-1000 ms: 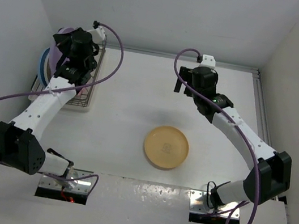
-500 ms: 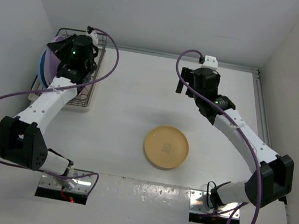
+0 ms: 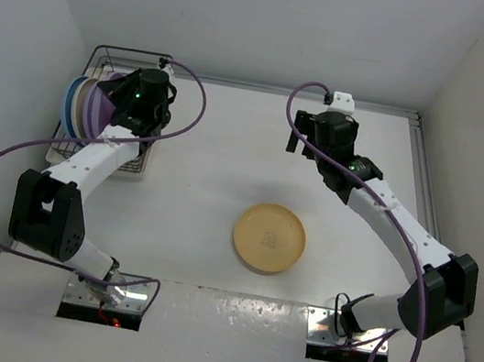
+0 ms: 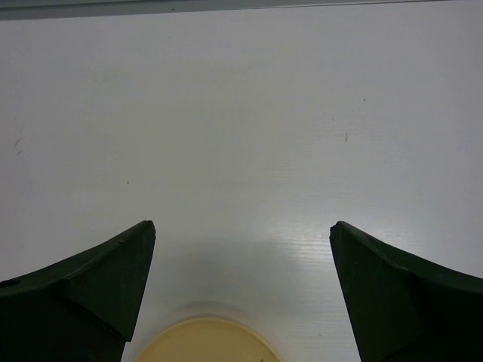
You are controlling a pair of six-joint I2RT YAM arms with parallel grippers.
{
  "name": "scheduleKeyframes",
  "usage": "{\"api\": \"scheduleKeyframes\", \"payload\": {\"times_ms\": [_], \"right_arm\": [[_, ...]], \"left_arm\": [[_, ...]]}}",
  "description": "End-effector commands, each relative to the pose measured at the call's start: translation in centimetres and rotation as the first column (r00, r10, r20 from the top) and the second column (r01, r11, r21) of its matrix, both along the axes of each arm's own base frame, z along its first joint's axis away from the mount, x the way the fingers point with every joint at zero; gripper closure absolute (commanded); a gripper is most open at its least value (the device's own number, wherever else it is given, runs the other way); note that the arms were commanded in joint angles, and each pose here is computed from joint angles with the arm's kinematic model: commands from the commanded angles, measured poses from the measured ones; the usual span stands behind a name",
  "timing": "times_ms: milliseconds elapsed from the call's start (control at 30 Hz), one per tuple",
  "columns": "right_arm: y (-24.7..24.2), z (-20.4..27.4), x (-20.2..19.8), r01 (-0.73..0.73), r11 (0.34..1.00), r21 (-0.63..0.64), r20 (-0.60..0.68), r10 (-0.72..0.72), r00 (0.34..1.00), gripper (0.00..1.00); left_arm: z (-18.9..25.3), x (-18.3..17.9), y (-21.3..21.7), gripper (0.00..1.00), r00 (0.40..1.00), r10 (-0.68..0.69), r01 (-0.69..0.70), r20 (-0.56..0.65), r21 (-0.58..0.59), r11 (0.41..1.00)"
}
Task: Load the plates into the dish rack
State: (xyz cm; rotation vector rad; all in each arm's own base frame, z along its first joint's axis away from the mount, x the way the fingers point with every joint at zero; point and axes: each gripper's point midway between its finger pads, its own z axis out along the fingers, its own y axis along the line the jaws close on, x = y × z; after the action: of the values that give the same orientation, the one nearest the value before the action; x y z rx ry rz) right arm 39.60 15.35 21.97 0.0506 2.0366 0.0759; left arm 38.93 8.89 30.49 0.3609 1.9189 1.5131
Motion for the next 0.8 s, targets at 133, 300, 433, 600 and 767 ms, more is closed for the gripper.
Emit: {"api": "scheduleKeyframes", "payload": {"times_ms": [133, 300, 433, 600, 767], "right_arm": [[-1.4, 2.0, -0.5, 0.049, 0.999, 0.010, 0.053, -0.050, 0.997, 0.01], [-1.5, 2.3, -0.5, 0.056, 0.998, 0.011, 0.061, -0.056, 0.997, 0.01], [-1.3, 2.2, -0.4, 0.053, 0.998, 0.015, 0.059, -0.054, 0.997, 0.01], [-1.1, 2.2, -0.1, 0.051, 0.998, 0.019, 0.058, -0.052, 0.997, 0.01], [-1.2, 2.4, -0.1, 0.051, 0.999, 0.012, 0.061, -0.052, 0.997, 0.01]], "left_arm": [[-1.2, 0.2, 0.0, 1.00, 1.000, 0.018, -0.019, 0.021, 0.044, 0.999], [1.8, 0.2, -0.6, 1.00, 0.997, -0.007, 0.000, 0.072, 0.089, 0.996], [4.3, 0.2, -0.6, 1.00, 0.996, 0.001, -0.011, 0.091, 0.109, 0.994], [4.6, 0.0, -0.5, 1.00, 0.996, 0.001, -0.010, 0.084, 0.106, 0.994], [1.8, 0.1, -0.7, 1.00, 0.999, -0.016, 0.012, 0.041, 0.087, 0.996]]}}
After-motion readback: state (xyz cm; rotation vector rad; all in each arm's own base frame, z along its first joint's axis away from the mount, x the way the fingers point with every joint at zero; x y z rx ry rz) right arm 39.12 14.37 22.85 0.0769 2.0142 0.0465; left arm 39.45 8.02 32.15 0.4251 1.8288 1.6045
